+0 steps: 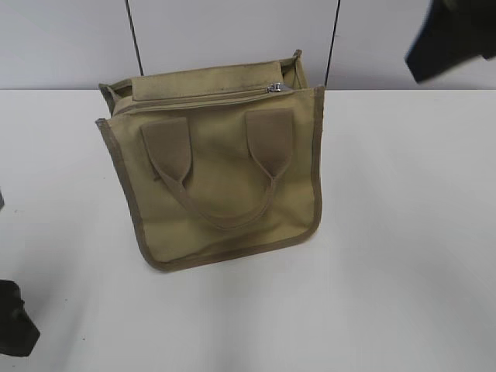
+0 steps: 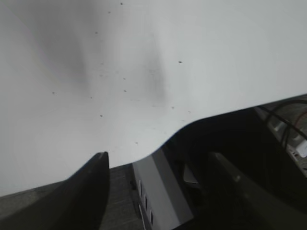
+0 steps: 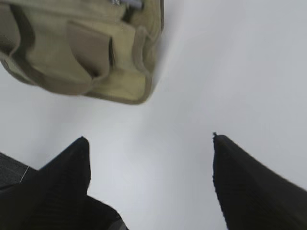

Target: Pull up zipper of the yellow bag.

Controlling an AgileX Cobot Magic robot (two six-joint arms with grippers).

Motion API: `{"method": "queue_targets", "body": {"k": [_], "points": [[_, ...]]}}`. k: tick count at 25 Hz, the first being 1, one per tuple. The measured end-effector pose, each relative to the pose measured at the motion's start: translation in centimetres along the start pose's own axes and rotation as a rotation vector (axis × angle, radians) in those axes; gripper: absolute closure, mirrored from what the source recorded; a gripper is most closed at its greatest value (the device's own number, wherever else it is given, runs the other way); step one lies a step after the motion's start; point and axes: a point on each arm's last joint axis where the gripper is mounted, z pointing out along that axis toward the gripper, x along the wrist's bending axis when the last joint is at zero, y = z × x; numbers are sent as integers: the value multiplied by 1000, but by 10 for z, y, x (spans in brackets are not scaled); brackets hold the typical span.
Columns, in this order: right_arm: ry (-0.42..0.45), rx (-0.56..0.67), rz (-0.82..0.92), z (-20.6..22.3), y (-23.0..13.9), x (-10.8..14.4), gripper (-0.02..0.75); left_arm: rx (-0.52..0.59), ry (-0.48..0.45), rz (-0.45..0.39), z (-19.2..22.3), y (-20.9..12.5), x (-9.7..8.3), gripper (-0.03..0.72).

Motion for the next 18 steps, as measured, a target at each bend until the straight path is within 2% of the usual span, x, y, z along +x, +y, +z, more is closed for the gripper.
{"method": "queue_targets", "body": {"k": [5,8,14,18], "points": [[-1,-38,0,-23,-83,0,160,-192,-72,53,-54,-17,-13,211],[-1,-107,-2,-39,-132,-1,160,-364,-85,114,-89,-47,-15,212],[0,-206,-5,-39,-214,-2,160,-684,-3,220,-125,-109,-4,212],[-2,-246,-6,-27,-248,-2,160,-867,37,249,-134,-137,2,212]]}}
